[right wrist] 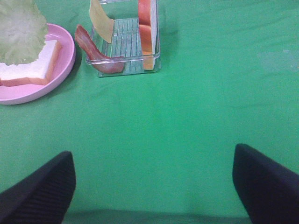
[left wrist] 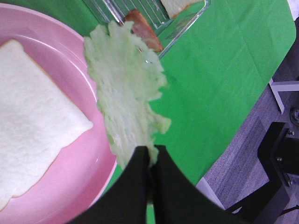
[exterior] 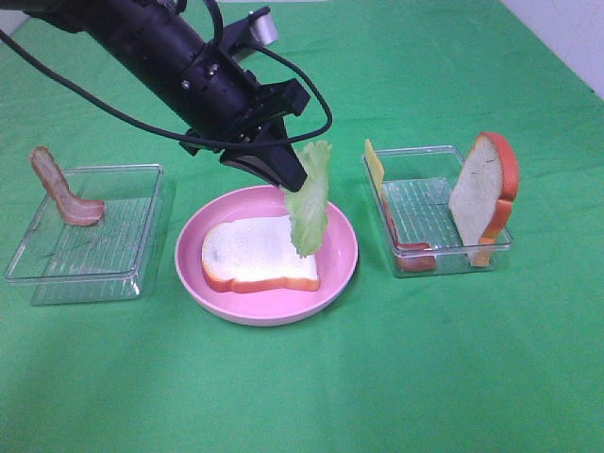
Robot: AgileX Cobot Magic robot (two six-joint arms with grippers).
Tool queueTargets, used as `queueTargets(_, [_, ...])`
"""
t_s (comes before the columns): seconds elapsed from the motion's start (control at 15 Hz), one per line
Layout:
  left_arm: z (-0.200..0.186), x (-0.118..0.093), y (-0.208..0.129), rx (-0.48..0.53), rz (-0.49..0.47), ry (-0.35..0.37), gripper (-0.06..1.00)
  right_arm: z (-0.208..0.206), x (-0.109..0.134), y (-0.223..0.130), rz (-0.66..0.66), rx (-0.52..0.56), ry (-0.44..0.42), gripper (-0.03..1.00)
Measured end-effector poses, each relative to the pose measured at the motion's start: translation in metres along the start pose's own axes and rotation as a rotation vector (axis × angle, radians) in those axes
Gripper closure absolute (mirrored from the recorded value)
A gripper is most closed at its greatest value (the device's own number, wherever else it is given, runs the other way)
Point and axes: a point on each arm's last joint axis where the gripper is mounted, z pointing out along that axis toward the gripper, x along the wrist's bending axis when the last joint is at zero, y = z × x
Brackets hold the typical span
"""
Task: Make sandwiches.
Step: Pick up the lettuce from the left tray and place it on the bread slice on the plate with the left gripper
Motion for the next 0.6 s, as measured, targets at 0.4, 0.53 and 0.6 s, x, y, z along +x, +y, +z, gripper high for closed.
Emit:
queueTargets(0.4, [0.025,0.016,0.003,0.017,-0.035,0.003,0.94,0.0,0.0,0.0,0.0,0.0,0.0,0.1])
queueTargets(0.53, [0.031,0.021,0.002,0.023,-0.043,0.009,0.94,0.0,0.0,0.0,0.0,0.0,0.0,0.1])
queueTargets(0.6, [0.034,0.025,0.002,0.023,-0.038,0.025,0.94,0.0,0.0,0.0,0.0,0.0,0.0,0.1])
